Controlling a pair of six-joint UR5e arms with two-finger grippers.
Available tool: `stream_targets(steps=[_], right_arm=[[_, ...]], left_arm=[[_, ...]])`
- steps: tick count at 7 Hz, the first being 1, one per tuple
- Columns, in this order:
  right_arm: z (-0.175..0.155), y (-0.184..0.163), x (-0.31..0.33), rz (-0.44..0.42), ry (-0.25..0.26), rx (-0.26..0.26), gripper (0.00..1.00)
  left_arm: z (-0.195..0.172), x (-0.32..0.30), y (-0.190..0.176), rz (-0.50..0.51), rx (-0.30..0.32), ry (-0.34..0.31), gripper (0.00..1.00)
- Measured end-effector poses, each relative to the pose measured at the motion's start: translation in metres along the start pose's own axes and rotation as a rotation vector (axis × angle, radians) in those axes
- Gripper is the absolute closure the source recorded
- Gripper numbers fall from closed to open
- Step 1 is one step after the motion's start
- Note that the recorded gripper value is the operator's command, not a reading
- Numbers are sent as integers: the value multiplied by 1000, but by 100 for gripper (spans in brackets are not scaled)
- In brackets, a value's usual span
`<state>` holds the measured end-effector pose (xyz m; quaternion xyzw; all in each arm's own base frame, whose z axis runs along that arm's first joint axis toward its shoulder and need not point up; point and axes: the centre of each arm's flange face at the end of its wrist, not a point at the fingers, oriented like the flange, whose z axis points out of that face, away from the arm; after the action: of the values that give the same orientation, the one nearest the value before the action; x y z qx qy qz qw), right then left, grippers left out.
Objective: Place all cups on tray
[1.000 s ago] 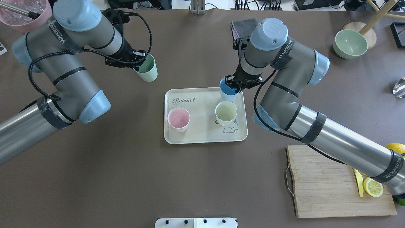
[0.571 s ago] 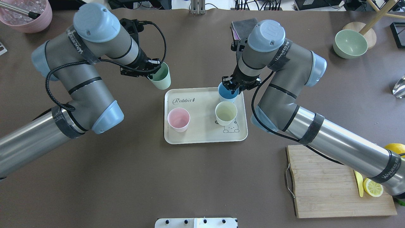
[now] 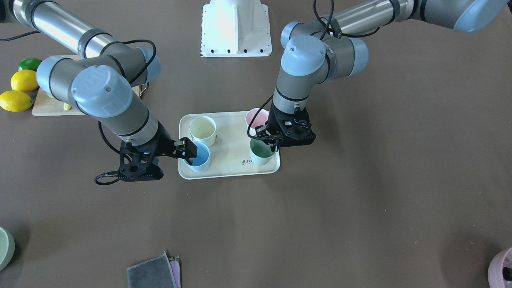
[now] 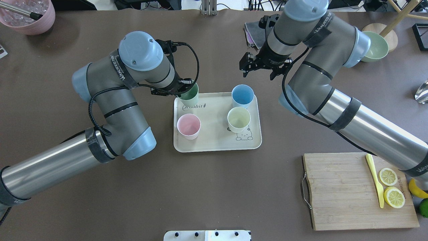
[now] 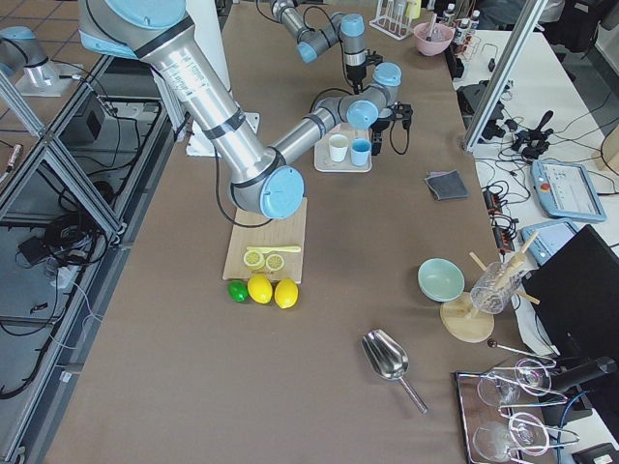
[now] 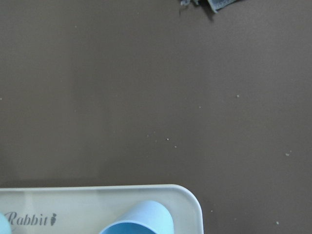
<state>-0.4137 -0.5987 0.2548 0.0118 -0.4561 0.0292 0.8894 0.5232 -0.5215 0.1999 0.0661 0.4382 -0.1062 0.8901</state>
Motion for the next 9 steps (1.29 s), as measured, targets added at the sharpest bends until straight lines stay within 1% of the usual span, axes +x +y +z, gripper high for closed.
stream_targets(steps=[1,2,3,5,6,7,8,9], right_arm=[[-17,-16,20,-1,3,5,0],[-32,-32,41,-15,18,6,0],[-48,-45,61,-22,33,5,0],[-75,-66,107,-41,35,2,0],[-90,-75,138,-51,25,-2,0],[-106,-82,174,-70,12,-3,0],[-124,-85,218,-95,3,2,0],[-136,-79,263,-114,8,16,0]], left_arm=[[8,12,2,-7,7,-10,100],[14,19,4,-10,12,-18,32],[19,21,6,-8,12,-23,3],[19,20,9,5,24,-26,3],[9,22,8,9,33,-13,3],[-13,21,-4,19,38,3,2],[-46,9,-23,44,40,6,2],[-79,-18,-40,77,58,8,2]])
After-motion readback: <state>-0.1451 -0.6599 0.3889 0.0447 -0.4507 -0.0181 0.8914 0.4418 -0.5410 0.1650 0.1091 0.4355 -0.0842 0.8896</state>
